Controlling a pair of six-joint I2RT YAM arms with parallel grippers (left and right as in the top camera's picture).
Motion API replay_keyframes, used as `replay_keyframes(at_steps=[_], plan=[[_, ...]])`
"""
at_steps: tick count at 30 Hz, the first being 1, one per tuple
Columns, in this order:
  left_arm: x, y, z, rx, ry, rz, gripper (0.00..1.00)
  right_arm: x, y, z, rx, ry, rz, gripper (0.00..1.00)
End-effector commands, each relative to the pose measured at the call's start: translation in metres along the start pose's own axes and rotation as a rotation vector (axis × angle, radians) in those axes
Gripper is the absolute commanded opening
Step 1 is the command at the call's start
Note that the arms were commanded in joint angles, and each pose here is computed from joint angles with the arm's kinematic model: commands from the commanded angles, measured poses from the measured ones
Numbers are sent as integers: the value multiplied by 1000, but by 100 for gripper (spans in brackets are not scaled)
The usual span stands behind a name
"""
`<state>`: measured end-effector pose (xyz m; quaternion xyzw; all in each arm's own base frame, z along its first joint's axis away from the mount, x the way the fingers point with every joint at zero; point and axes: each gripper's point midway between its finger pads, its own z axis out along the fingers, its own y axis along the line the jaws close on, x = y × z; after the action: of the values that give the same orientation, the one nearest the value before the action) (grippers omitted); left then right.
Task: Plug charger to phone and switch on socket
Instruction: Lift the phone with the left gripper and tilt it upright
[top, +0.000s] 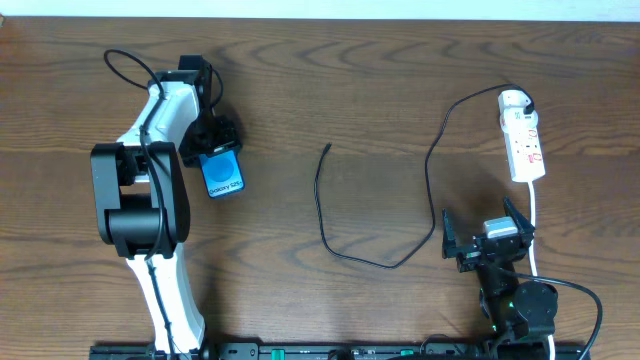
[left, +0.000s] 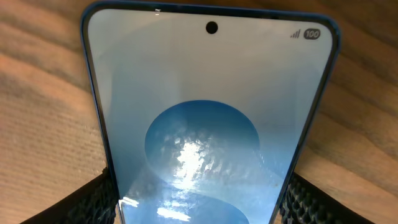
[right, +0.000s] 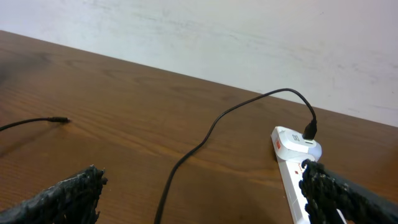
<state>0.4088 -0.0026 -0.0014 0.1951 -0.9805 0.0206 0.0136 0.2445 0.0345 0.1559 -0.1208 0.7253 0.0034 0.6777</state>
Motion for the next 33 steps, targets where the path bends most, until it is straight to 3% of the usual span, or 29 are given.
replay_keyframes(at_steps=[1,10,33], plan=[[21,5,24,-14,99,-124,73,1,-1,0,7,1,11,99],[27,-3,23,28,134,-195,73,1,-1,0,7,1,11,99],[25,-5,23,36,129,-190,73,1,-1,0,7,1,11,99]])
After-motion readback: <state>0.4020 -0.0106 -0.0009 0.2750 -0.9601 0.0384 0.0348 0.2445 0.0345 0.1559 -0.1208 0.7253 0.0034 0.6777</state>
